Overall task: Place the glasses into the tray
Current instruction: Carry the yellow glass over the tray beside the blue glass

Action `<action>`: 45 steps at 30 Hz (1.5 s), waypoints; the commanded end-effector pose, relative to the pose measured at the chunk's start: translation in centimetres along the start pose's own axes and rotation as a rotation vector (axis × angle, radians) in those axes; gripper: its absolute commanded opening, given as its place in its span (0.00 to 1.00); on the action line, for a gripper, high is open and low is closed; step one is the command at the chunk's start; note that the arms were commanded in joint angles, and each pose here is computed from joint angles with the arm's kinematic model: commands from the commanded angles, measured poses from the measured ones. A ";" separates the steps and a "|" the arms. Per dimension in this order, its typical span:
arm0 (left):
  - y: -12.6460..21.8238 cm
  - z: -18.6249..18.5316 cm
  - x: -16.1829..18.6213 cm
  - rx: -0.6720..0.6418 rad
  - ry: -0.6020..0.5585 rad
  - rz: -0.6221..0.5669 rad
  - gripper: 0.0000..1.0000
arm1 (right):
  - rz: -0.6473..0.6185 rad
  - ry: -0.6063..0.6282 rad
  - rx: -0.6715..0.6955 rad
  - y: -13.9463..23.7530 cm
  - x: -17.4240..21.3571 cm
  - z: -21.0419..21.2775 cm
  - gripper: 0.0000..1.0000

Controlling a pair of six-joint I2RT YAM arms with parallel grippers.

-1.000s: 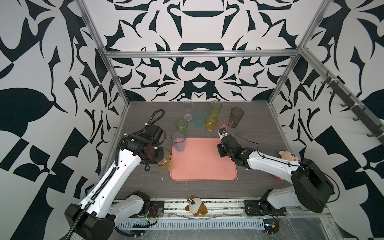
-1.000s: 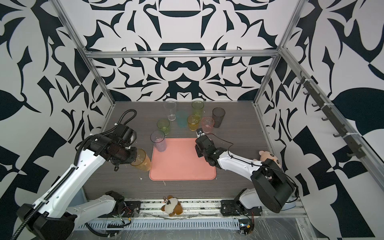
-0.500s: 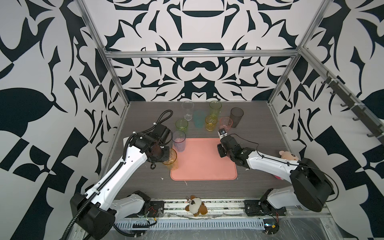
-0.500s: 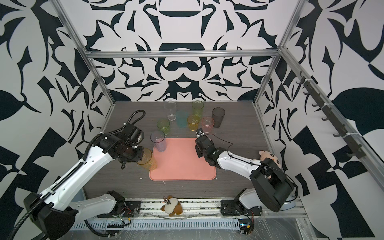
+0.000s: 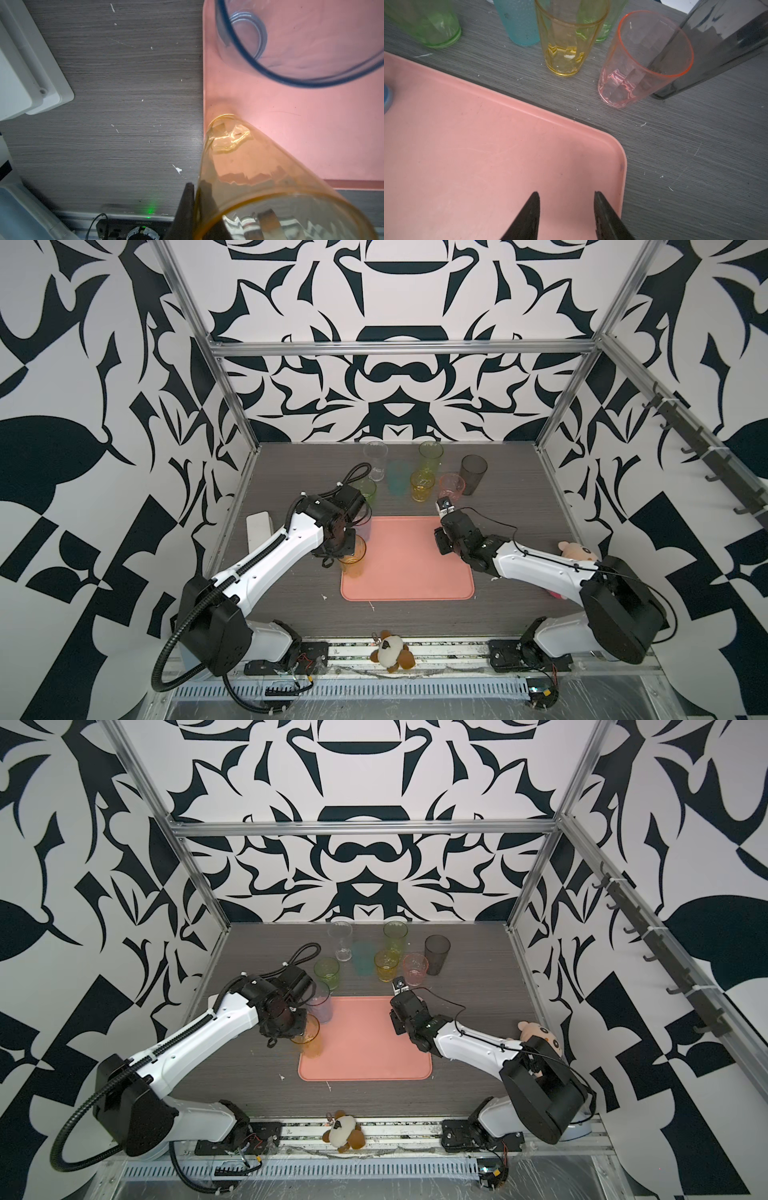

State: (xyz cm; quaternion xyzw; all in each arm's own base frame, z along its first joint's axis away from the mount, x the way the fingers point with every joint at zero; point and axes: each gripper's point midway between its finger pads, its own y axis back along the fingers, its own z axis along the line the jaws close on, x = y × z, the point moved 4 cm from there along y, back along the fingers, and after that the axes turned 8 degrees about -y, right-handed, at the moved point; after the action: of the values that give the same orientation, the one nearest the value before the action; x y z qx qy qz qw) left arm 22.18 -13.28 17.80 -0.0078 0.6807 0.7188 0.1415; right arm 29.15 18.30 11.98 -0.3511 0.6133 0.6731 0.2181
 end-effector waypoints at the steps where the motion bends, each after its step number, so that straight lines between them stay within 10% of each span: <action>1: 0.5 -0.2 -1.0 -0.005 0.036 -0.029 0.00 | -0.044 -0.013 -0.002 0.4 -1.9 0.3 0.46; 45: -2.0 -1.5 -3.3 -0.043 0.082 0.038 0.00 | -0.037 -0.008 0.006 0.4 -1.9 0.2 0.46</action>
State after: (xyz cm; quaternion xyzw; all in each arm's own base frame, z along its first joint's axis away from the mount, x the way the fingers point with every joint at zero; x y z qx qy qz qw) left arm 25.56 -15.64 16.36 -0.0277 0.6809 0.7232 0.1124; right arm 29.25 18.38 12.21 -0.3516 0.6127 0.6732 0.2186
